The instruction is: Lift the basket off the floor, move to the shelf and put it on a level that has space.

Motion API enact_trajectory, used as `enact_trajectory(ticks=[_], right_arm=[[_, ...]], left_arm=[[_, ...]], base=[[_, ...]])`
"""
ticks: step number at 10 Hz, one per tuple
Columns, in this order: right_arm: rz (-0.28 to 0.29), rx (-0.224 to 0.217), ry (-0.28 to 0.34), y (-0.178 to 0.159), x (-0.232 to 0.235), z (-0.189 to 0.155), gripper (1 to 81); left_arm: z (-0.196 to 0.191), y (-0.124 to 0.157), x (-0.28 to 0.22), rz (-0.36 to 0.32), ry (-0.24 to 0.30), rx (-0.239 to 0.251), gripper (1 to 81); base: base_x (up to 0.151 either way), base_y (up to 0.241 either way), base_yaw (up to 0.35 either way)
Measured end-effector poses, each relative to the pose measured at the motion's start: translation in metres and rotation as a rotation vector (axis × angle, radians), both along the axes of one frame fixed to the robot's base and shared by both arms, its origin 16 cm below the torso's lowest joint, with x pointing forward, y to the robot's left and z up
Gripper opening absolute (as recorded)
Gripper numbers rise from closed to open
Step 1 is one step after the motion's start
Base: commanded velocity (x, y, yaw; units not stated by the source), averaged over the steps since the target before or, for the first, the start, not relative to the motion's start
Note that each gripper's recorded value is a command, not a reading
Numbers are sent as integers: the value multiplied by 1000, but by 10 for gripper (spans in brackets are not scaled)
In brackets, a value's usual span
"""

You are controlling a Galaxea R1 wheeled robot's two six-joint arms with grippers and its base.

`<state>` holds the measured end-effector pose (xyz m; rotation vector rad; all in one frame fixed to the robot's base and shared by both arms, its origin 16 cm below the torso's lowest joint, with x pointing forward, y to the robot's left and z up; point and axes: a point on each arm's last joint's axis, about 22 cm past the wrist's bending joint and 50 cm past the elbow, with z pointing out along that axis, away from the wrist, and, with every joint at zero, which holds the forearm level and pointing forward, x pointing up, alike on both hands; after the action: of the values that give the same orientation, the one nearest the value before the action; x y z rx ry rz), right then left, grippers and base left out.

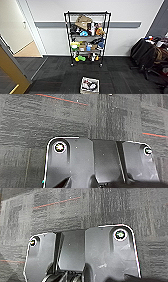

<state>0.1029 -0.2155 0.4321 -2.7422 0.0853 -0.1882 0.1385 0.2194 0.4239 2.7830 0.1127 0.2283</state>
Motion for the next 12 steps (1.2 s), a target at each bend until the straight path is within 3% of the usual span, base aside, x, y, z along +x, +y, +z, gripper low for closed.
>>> enact_trajectory(ticks=[5, 8, 12], right_arm=[[-1, -16, 21, -6, -18, -3, 811], [0, -15, 33, -1, -29, -4, 811], [-7, -21, 9, -2, -12, -5, 811]], left_arm=[[-1, 4, -3, -2, 9, 4, 811], [-2, 4, -22, -5, 34, 5, 811], [-1, 4, -4, -1, 8, 5, 811]], base=[[0, 0, 0], [85, 0, 0], [93, 0, 0]])
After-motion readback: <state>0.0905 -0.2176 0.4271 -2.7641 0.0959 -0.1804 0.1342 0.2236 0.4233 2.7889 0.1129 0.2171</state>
